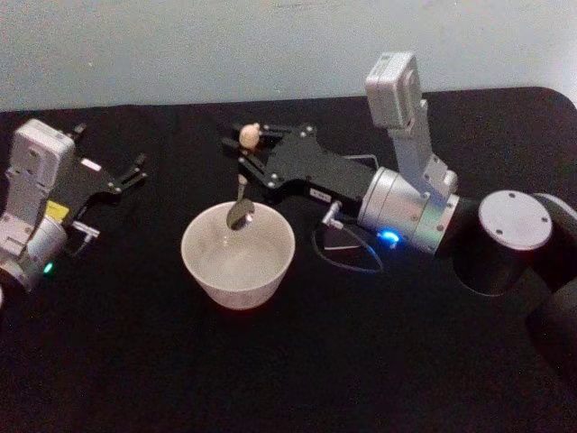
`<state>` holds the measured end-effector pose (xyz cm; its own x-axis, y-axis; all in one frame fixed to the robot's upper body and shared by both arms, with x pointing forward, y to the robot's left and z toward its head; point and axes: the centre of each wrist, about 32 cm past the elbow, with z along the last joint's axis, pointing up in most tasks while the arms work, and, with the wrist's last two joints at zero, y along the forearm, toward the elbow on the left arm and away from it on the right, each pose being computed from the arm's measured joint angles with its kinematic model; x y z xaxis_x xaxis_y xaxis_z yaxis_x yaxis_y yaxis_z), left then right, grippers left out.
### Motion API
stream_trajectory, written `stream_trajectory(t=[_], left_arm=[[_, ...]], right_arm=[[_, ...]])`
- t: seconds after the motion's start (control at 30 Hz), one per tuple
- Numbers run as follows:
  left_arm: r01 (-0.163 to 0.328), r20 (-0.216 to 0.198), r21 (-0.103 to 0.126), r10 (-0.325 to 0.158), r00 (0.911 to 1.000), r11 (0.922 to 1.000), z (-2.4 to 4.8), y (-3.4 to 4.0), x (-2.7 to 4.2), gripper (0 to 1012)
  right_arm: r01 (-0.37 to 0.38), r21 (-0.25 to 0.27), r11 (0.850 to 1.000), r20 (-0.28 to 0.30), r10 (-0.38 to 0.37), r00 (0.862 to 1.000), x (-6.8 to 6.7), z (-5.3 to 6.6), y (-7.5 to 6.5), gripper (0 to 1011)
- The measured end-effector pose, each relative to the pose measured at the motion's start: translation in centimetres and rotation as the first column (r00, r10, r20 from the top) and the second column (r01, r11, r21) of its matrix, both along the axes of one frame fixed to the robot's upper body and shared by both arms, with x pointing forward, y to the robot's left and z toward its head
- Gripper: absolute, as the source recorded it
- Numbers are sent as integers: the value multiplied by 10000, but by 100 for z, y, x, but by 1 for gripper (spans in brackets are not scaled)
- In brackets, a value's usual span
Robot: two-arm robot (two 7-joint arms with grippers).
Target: Pick up the stirring spoon with one hand, stir inside the cup, then place it back in its original position.
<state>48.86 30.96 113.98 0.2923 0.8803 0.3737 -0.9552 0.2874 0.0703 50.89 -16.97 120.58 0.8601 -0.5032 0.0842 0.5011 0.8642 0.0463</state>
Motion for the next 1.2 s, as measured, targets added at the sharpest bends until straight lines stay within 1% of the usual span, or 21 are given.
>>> stream_trajectory(t=[0.17, 0.3, 0.4, 0.5, 0.57, 0.6, 0.7, 0.83, 1.1, 1.2], left_arm=[[0, 1, -1, 0, 10000, 10000, 0, 0, 0, 1001], [-1, 0, 0, 1, 10000, 10000, 0, 0, 0, 1001], [-1, 0, 0, 1, 10000, 10000, 0, 0, 0, 1001], [0, 0, 0, 0, 10000, 10000, 0, 0, 0, 1001], [0, 0, 0, 0, 10000, 10000, 0, 0, 0, 1001], [-1, 1, 0, 1, 10000, 10000, 0, 0, 0, 1001], [-1, 0, 0, 1, 10000, 10000, 0, 0, 0, 1001], [-1, 0, 0, 1, 10000, 10000, 0, 0, 0, 1001], [0, 1, 0, 0, 10000, 10000, 0, 0, 0, 1002], [-1, 0, -1, 1, 10000, 10000, 0, 0, 0, 1001]], right_arm=[[-57, 164, 9998, 392, 50, 9992, -8, 126, 0, 168], [-3, 242, 9997, 562, -11, 9984, -10, 189, -16, 168], [117, 317, 9994, 746, -141, 9971, -15, 268, -56, 168], [209, 305, 9993, 821, -234, 9963, -20, 316, -91, 168], [374, 311, 9988, 897, -400, 9952, -28, 371, -143, 168], [374, 311, 9988, 897, -400, 9952, -28, 371, -143, 168], [590, 331, 9977, 948, -619, 9936, -34, 415, -201, 168], [966, 411, 9945, 1047, -1004, 9894, -45, 474, -302, 168], [1619, 351, 9862, 1044, -1648, 9808, -83, 506, -472, 168], [1756, 317, 9840, 1010, -1779, 9788, -97, 502, -508, 168]])
